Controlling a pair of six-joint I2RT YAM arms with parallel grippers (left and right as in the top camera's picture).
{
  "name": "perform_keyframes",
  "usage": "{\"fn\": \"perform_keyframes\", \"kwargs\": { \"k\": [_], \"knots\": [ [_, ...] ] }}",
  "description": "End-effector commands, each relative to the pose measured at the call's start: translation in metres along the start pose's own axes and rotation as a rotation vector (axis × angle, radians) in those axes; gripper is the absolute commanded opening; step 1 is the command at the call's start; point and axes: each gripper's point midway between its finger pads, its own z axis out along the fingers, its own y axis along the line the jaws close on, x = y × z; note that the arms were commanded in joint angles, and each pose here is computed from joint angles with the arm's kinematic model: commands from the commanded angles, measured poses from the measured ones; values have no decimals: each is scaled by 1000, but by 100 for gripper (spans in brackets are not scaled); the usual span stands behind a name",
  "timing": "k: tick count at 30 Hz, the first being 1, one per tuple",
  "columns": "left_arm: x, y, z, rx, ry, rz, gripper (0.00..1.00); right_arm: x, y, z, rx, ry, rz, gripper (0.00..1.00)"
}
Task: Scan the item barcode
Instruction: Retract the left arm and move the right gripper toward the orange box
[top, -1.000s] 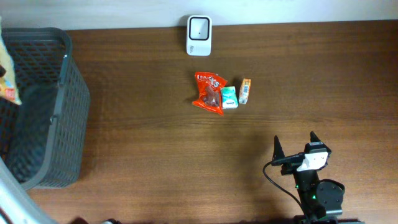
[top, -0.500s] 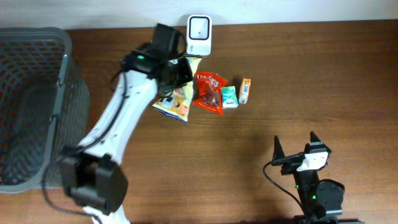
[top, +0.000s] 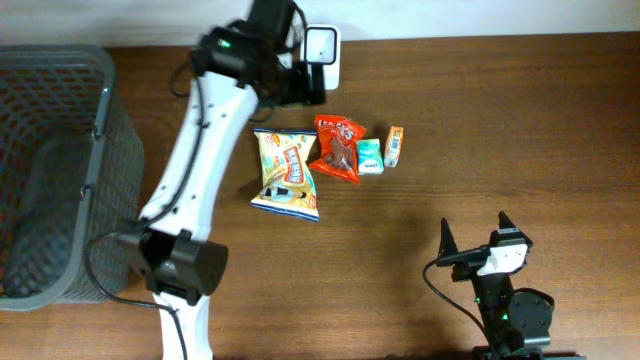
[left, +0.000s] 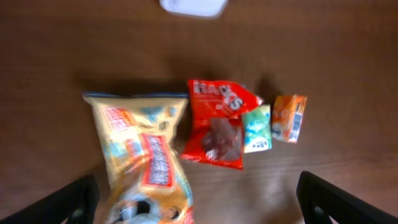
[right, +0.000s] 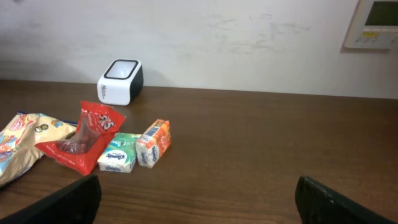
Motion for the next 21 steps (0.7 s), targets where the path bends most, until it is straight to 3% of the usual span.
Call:
{"fn": "perform_keyframes", "kwargs": {
  "k": [1, 6, 11, 15, 21],
  "knots": [
    [-31, 48, -53, -173, -152, -7, 99, 3, 2, 0, -11, 3, -6, 98],
    [-5, 107, -48, -329, -10, -75, 99, 3, 2, 0, -11, 3, -6, 99],
    [-5, 135, -46, -328, 14, -143, 99, 2, -8, 0, 48, 3, -29, 99],
    [-5, 134, -46, -327, 14, -143, 99, -38, 72, -19, -439, -140, 118, 98],
    [-5, 134, -46, -327, 14, -143, 99, -101, 105, -60, -688, -367, 68, 98]
  ]
}}
